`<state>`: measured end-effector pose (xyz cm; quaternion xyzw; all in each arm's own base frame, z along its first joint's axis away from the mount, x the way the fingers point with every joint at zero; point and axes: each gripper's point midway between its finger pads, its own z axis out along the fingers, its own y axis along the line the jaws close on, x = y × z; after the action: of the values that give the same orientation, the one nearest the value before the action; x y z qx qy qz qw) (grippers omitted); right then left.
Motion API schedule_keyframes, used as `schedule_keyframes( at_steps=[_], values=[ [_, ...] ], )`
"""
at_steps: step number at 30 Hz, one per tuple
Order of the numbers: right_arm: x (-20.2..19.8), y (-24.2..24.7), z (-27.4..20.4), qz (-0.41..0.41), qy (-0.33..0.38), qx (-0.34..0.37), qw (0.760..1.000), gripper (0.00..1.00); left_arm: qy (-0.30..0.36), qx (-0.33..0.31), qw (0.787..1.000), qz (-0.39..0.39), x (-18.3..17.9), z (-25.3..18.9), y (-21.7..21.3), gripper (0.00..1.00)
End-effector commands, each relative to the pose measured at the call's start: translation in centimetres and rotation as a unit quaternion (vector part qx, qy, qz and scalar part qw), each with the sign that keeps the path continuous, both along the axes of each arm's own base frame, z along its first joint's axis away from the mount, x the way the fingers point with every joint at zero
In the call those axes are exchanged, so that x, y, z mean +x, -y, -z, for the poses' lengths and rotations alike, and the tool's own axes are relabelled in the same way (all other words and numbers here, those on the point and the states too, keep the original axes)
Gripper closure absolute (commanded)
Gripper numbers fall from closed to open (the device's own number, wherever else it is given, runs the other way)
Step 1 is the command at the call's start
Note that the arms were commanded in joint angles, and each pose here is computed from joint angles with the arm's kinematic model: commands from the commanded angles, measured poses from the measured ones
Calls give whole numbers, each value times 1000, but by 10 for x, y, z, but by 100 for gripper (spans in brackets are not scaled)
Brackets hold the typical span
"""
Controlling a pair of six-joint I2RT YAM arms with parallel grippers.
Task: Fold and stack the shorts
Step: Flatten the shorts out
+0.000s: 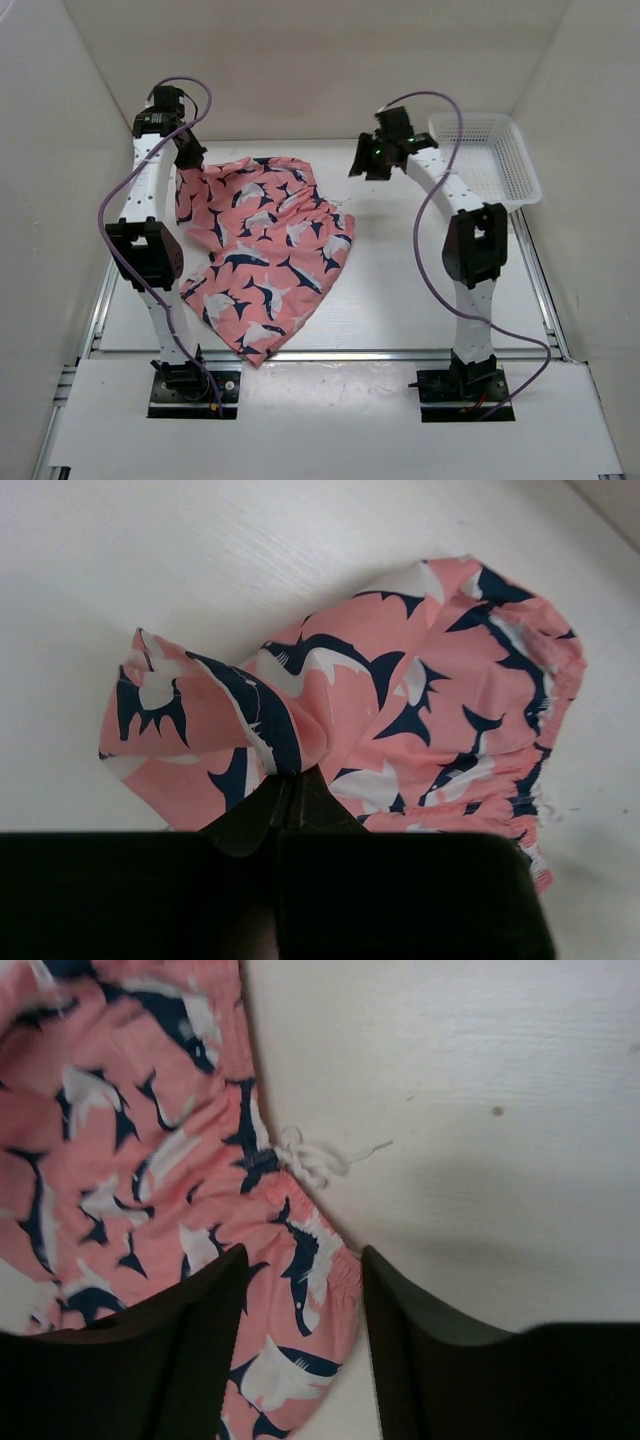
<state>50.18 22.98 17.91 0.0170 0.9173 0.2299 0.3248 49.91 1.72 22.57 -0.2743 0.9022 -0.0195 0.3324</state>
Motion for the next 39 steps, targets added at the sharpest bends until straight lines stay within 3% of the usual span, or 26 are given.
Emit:
schedule_keyframes(
  at_steps=[1,7,15,18,19,21,25,26,32,33,34,35,36,37,39],
  values=[
    [-44,-32,39,-75,-66,-48,994,42,16,1,1000,3,-9,-17,-4,90],
    [-85,-36,101,-90,-121,-115,982,38,16,1,1000,-2,-13,-20,-9,90],
    [-97,-16,156,-67,-163,-176,969,36,6,1,1000,-2,-17,-14,-8,90],
    [-104,-24,167,-78,-179,-152,969,52,-5,-7,1000,4,-20,-6,-5,90],
    [-105,-26,169,-80,-178,-147,970,76,-5,-7,1000,4,-20,-6,-5,90],
    [-105,-23,162,-49,-173,-141,974,99,-4,-11,1000,7,-22,-7,-3,90],
    [-126,0,154,9,-163,-141,976,99,-11,-16,999,39,-24,-6,4,90],
    [-147,16,168,22,-182,-160,970,99,-12,-16,999,44,-28,-8,8,90],
    [-241,54,152,113,-180,-193,958,99,-21,-26,993,114,-38,-8,46,90],
    [-252,58,153,121,-181,-193,957,94,-25,-34,992,119,-39,-5,49,90],
    [-272,67,161,124,-198,-204,951,78,-26,-34,990,134,-40,-5,58,90],
    [-279,67,159,126,-199,-202,951,57,-28,-34,989,141,-40,-1,65,90],
    [-281,67,148,128,-180,-205,954,24,-33,-38,988,144,-42,2,66,90],
    [-281,70,143,134,-167,-212,954,13,-33,-35,987,154,-43,2,72,90],
    [-268,69,111,141,-120,-218,958,7,-29,-35,986,159,-44,1,76,90]
  ],
)
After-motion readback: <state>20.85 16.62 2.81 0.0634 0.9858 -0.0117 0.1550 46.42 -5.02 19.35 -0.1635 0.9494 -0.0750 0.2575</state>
